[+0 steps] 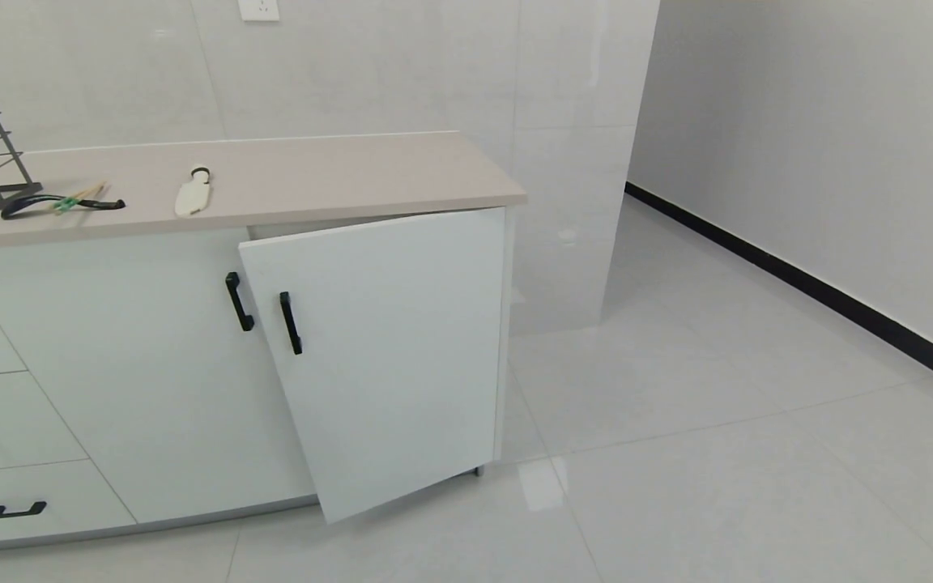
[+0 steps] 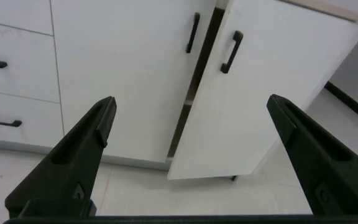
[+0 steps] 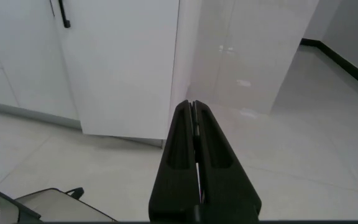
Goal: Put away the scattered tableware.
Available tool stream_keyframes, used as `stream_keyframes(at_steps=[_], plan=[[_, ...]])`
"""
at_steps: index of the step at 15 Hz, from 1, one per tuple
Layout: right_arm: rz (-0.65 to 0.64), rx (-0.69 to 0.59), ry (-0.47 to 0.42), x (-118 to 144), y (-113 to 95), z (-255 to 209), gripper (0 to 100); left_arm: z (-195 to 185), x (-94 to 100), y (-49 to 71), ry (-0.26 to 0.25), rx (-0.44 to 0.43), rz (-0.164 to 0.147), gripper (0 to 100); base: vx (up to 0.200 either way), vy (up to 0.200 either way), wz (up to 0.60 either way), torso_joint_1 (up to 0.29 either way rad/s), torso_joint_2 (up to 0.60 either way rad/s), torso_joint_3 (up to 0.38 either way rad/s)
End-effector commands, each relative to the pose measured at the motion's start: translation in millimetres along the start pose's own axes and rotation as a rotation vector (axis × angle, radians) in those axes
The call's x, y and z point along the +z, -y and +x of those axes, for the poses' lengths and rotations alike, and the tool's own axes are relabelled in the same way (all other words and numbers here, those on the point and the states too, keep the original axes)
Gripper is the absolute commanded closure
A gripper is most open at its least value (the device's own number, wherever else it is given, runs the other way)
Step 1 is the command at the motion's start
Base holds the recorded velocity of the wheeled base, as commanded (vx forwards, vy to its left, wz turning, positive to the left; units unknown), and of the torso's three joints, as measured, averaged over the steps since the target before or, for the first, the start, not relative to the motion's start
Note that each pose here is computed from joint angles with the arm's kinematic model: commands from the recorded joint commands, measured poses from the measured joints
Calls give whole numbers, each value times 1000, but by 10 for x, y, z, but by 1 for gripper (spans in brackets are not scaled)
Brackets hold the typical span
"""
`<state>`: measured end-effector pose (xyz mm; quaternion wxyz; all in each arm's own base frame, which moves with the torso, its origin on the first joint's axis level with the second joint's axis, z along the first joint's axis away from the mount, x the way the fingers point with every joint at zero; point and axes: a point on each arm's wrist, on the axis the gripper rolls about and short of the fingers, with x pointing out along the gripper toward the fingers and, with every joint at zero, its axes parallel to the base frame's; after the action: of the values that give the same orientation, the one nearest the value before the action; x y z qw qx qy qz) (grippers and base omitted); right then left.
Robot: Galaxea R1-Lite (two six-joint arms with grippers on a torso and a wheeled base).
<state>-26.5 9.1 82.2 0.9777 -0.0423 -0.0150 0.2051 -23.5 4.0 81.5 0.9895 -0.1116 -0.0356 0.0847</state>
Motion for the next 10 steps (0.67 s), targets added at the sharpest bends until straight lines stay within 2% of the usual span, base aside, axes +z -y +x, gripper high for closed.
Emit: stream_keyframes(at_steps=[1,5,7,10], plan=[[-6,-2,7,7,-2,-6,100,-1,3,0,2,1,0,0,200,200,0,2,-2,2],[-6,-4,9,6,-1,-4,100,-1,4,0,3,1,0,0,200,200,0,1,4,1],[-3,-7,8,6,0,-4,100,-1,3,0,1,0,2,0,0,0,0,0,0,0],[-9,-72,3,5,15,-5,100,-1,4,1,3,-1,0,0,0,0,600,4,1,-1]])
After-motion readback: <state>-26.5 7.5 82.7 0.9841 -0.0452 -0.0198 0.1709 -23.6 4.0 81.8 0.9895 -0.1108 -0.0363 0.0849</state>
